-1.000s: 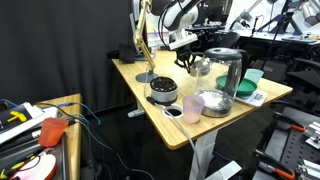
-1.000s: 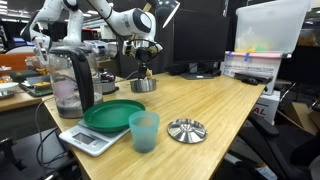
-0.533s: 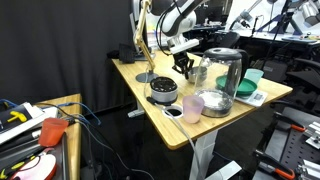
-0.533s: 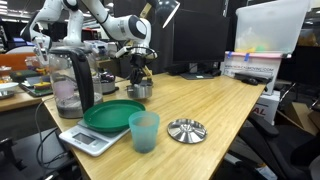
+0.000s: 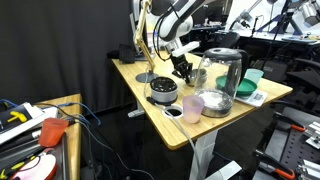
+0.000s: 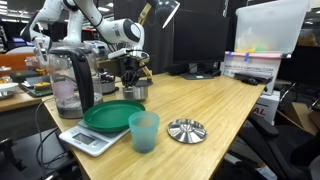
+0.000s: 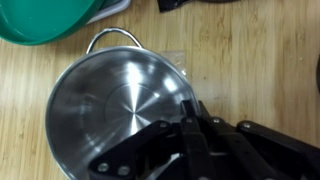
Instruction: Move the silver pot to the left
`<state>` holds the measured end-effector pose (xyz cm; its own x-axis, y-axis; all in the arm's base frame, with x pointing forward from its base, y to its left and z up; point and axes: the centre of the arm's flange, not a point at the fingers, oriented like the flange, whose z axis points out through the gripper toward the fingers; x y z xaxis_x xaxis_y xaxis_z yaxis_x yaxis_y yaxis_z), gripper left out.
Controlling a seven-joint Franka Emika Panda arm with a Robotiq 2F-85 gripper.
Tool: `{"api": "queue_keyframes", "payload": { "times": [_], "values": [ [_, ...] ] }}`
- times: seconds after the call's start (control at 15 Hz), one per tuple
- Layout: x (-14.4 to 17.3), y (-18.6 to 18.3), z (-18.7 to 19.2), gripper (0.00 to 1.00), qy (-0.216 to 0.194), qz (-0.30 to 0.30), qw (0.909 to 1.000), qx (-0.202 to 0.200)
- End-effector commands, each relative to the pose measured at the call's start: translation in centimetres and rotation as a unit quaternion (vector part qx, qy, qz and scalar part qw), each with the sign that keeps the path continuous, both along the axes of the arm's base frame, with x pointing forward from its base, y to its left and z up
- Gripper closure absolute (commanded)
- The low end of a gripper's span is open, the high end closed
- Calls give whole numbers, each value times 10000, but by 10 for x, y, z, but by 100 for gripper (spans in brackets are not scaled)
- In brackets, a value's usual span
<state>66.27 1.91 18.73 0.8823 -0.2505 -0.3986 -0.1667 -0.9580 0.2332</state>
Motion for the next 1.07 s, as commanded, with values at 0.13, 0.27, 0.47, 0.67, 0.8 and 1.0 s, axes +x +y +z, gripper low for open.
{"api": "queue_keyframes", "payload": {
  "times": [0.13, 0.27, 0.47, 0.67, 0.8, 1.0],
  "values": [
    [-24, 20, -6, 98, 83, 647, 9976, 221],
    [-26, 23, -4, 98, -4, 757, 9969, 202],
    [-29, 24, 0, 98, -126, 839, 9961, 226],
    [-33, 26, 3, 98, -184, 977, 9945, 319],
    [-35, 27, 6, 90, -224, 1022, 9938, 379],
    [-39, 27, 4, 62, -263, 1022, 9934, 449]
  ]
}}
